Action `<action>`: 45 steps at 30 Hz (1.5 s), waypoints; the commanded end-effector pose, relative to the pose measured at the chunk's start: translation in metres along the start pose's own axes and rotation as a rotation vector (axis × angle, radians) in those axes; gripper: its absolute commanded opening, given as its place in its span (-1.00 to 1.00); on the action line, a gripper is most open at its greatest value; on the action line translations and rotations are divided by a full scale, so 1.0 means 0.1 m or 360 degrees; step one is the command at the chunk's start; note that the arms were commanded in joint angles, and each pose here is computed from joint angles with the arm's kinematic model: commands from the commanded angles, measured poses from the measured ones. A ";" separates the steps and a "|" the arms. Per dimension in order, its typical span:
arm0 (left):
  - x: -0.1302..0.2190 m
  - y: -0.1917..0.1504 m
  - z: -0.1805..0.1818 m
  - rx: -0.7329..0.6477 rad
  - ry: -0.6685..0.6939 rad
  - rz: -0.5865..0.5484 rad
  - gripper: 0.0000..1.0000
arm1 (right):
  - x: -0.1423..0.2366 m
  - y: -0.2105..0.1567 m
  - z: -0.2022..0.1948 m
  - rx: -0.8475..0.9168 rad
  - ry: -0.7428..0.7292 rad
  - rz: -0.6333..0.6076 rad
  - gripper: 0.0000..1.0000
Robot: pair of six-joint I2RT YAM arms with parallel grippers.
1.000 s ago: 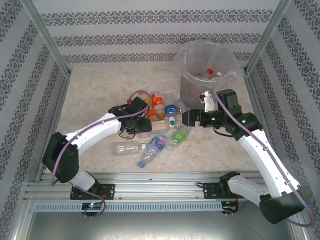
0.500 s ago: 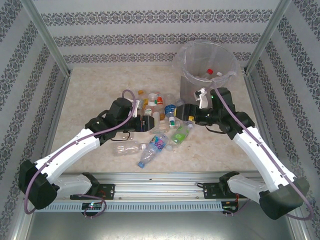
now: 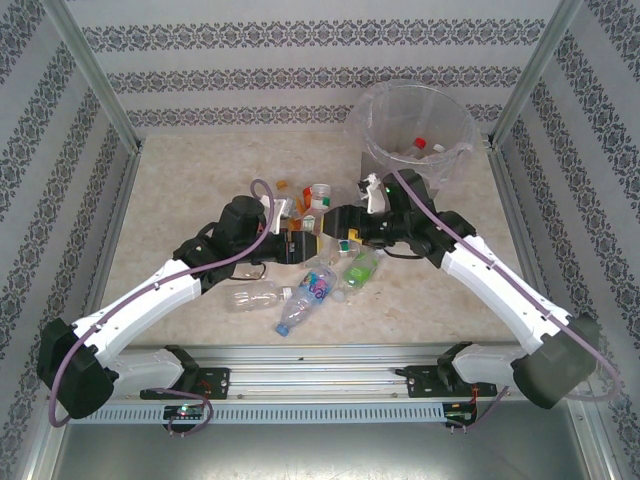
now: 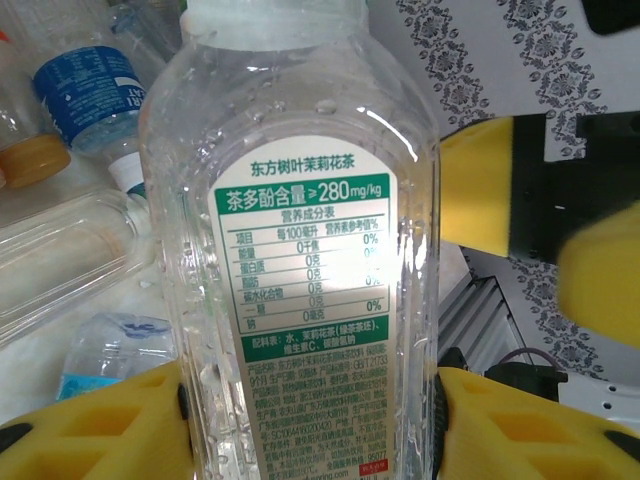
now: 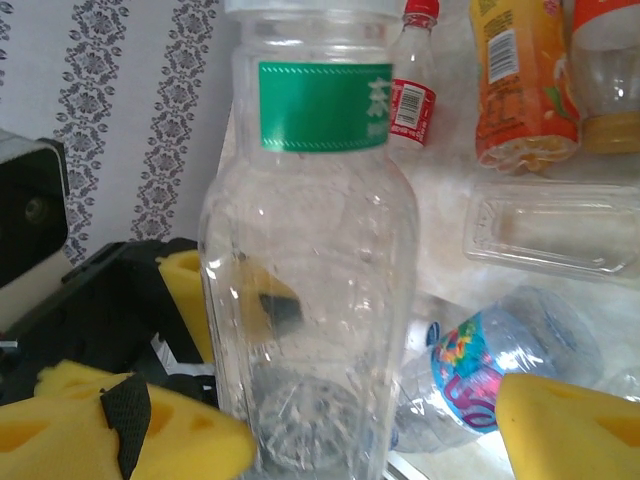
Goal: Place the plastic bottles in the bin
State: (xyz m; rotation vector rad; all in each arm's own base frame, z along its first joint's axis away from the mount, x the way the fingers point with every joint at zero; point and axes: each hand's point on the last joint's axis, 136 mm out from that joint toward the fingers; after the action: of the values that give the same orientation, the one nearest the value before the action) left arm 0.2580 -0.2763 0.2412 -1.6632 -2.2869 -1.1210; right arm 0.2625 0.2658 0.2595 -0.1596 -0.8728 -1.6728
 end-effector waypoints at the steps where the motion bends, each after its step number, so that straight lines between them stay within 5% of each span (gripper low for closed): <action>1: -0.02 0.03 -0.15 -0.0060 -0.0092 -0.0030 0.12 | -0.05 0.15 0.15 0.0033 0.0022 -0.0057 0.77; 14: -0.04 0.01 -0.20 -0.0073 -0.0107 -0.0019 0.20 | -0.18 0.13 0.18 0.0058 -0.0015 -0.0025 0.38; 19: -0.02 0.04 -0.26 -0.0100 -0.0135 -0.0039 0.44 | -0.13 0.15 0.20 0.0077 -0.0021 -0.0040 0.16; 28: 0.22 0.14 -0.57 -0.0257 -0.0326 -0.0173 0.99 | 0.19 0.20 0.17 0.0115 -0.0039 -0.0140 0.16; 38: 0.49 0.27 -0.87 -0.0357 -0.0525 -0.0372 1.00 | 0.75 0.36 0.15 0.0292 -0.0160 -0.0292 0.19; 45: 0.80 0.48 -0.97 -0.0387 -0.0509 -0.0612 1.00 | 1.33 0.85 0.11 0.0421 -0.0430 -0.0530 0.19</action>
State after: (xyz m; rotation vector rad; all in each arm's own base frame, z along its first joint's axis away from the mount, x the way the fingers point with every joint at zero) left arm 0.2386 -0.2722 0.3406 -1.6936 -2.7201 -1.2771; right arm 0.2850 0.1860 0.3598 -0.0559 -1.2399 -1.8356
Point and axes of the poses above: each hand's point on the last joint's axis, 136 mm out from that joint toward the fingers, its own x axis back along the fingers, its own z axis along the line the jaws close on, y = z × x, and after that the axes turned 6 degrees about x, right-handed
